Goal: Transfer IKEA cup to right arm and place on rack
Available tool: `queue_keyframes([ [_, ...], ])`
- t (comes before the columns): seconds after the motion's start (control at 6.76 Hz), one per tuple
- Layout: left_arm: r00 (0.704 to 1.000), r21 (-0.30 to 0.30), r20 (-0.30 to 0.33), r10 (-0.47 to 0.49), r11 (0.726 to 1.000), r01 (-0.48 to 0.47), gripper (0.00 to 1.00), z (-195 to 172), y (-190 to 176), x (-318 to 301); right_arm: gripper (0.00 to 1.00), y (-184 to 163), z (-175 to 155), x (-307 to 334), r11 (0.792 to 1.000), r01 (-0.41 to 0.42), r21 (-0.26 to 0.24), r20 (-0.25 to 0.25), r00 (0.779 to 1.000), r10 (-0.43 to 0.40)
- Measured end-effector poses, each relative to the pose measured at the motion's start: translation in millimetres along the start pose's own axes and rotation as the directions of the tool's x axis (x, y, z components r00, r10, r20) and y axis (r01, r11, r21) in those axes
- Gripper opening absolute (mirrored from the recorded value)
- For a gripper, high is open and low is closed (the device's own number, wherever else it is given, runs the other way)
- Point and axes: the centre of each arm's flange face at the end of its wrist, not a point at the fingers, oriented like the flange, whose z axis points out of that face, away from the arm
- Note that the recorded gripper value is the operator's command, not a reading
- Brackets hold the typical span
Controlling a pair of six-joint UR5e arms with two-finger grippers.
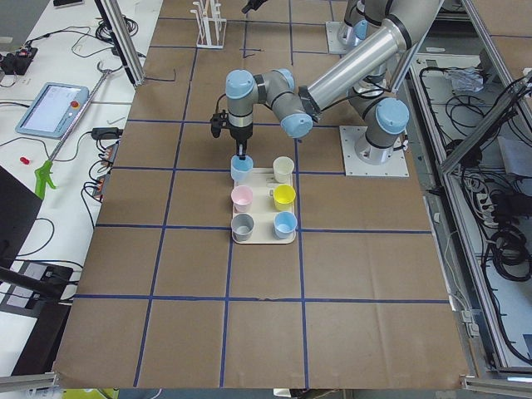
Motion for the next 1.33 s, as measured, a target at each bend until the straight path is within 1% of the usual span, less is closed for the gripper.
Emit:
queue_keyframes([
  [0.15, 1.0, 0.017, -0.009, 0.008, 1.0, -0.007, 0.0, -36.1, -16.3, -4.3, 1.0, 0.5, 0.0, 1.6, 1.0, -0.013, 0.002, 0.003, 1.0, 0.013],
  [0.3, 0.999, 0.054, -0.042, 0.024, 0.998, -0.021, 0.0, -75.3, -34.9, -2.0, 1.0, 0.8, 0.7, 3.6, 0.999, -0.037, 0.001, 0.0, 0.999, 0.037],
  [0.44, 0.995, 0.107, -0.072, 0.062, 0.993, -0.054, 0.0, -112.5, -51.9, 15.0, 1.0, 0.8, 1.1, 4.3, 0.999, -0.049, 0.002, -0.001, 0.999, 0.049],
  [0.59, 0.988, 0.166, -0.094, 0.122, 0.98, -0.105, 0.0, -143.3, -64.3, 46.5, 1.0, 0.7, 1.3, 4.4, 0.999, -0.052, 0.003, 0.0, 0.999, 0.052],
  [0.74, 0.97, 0.234, -0.154, 0.188, 0.961, -0.149, 0.0, -165.8, -70.8, 85.4, 1.0, 0.6, 1.4, 4.5, 0.999, -0.052, 0.002, 0.0, 0.999, 0.052],
  [0.89, 0.931, 0.31, -0.266, 0.25, 0.937, -0.163, 0.0, -180.4, -72.0, 120.5, 1.0, 0.7, 1.5, 4.4, 0.999, -0.052, 0.001, 0.0, 0.999, 0.052],
  [1.03, 0.87, 0.389, -0.385, 0.308, 0.909, -0.15, 0.0, -191.6, -70.1, 146.2, 1.0, 0.7, 1.7, 4.6, 0.999, -0.05, 0.0, 0.0, 0.999, 0.05],
  [1.18, 0.797, 0.468, -0.479, 0.368, 0.875, -0.122, 0.0, -199.7, -67.7, 164.3, 1.0, 0.7, 2.0, 4.7, 0.999, -0.048, -0.001, 0.0, 0.999, 0.048],
  [1.33, 0.725, 0.543, -0.534, 0.434, 0.834, -0.099, 0.0, -199.8, -65.2, 182.1, 1.0, 0.8, 2.5, 5.0, 0.999, -0.046, -0.003, 0.0, 0.999, 0.046],
])
